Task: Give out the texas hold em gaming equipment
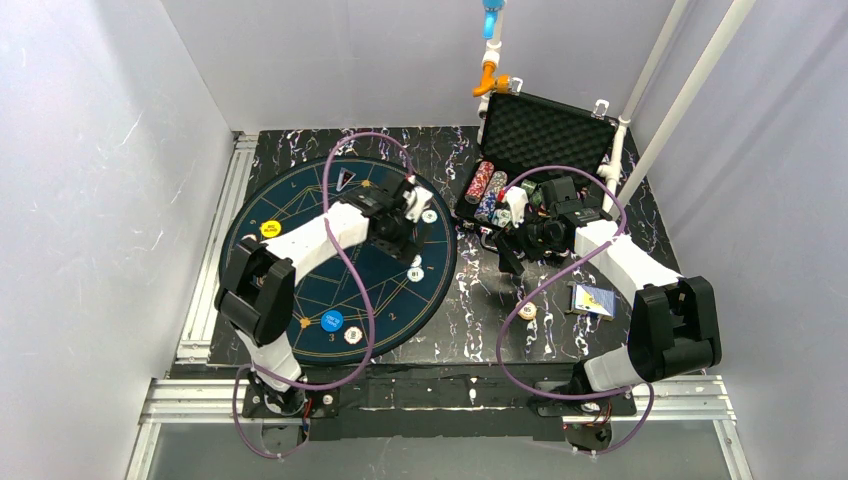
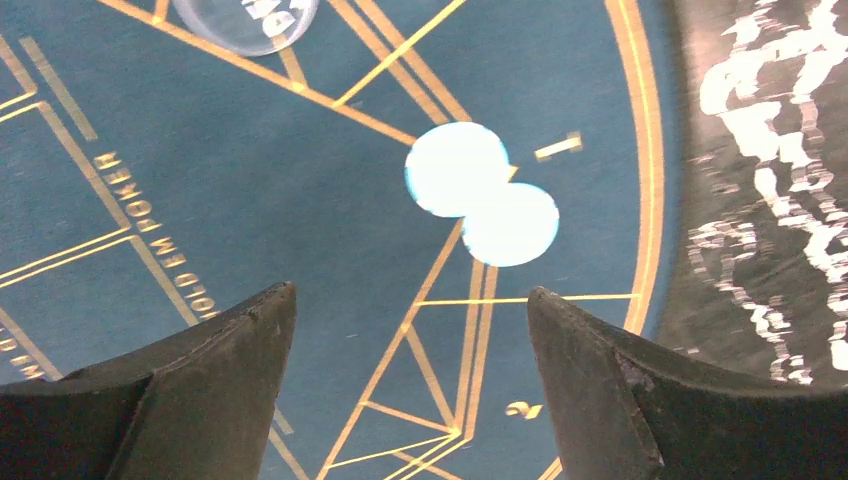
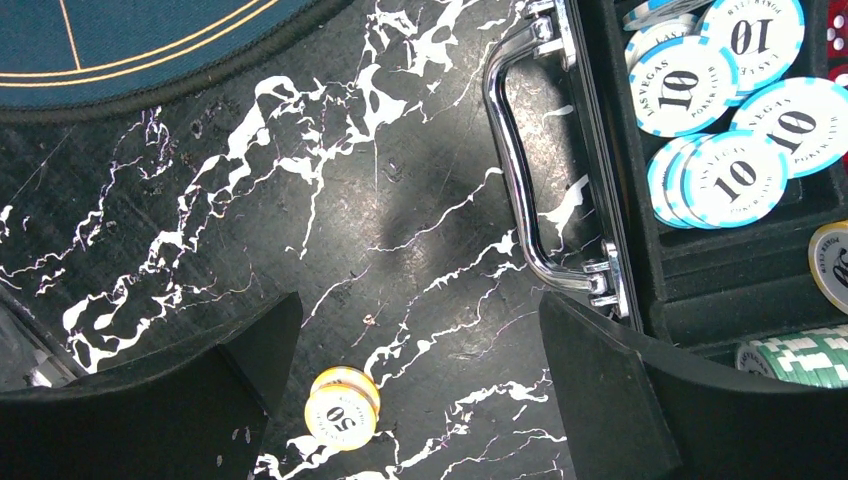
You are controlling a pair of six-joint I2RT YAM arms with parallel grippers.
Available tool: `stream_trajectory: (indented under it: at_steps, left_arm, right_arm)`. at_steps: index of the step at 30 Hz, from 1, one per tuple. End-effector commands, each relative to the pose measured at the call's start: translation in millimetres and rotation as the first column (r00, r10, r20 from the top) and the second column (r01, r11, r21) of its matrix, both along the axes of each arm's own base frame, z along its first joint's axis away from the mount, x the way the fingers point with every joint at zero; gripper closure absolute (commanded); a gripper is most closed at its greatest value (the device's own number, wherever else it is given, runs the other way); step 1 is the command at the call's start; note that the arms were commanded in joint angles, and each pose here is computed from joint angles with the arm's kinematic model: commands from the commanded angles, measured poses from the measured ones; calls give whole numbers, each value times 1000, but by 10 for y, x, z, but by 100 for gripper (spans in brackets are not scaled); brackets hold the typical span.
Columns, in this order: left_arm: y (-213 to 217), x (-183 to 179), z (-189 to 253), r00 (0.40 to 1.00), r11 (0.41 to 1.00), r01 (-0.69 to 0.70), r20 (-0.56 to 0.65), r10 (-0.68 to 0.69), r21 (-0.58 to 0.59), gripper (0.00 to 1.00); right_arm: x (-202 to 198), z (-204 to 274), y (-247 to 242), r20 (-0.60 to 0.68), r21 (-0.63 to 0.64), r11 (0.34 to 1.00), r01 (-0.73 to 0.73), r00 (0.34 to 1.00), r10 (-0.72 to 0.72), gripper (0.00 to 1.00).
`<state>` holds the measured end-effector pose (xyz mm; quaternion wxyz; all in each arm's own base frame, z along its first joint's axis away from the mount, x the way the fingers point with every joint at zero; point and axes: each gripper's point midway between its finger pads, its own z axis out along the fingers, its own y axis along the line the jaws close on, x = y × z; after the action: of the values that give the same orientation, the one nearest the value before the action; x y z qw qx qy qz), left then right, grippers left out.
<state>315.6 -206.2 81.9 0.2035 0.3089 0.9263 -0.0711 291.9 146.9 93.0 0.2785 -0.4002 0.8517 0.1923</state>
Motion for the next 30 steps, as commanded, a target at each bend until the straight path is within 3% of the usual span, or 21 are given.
stream_trajectory:
  at_steps: [1, 10, 20, 30]
  left_arm:
    - [-182, 42, 17, 979, 982, -189, 80, 188, -4, 18]
    - [-358, 83, -91, 947, 960, -280, 164, 275, 8, 24]
    - [-391, 74, -367, 947, 949, -310, 109, 303, 58, 29]
    - [-491, 84, -496, 953, 953, -295, 95, 288, 66, 39]
  right_arm:
    - [115, 97, -2, 41, 7, 1000, 17, 999, -18, 2]
    - [115, 97, -9, 44, 4, 1000, 17, 999, -17, 2]
    - [105, 90, -2, 39, 6, 1000, 12, 999, -12, 2]
    - [93, 74, 1, 30, 6, 1000, 7, 1000, -7, 2]
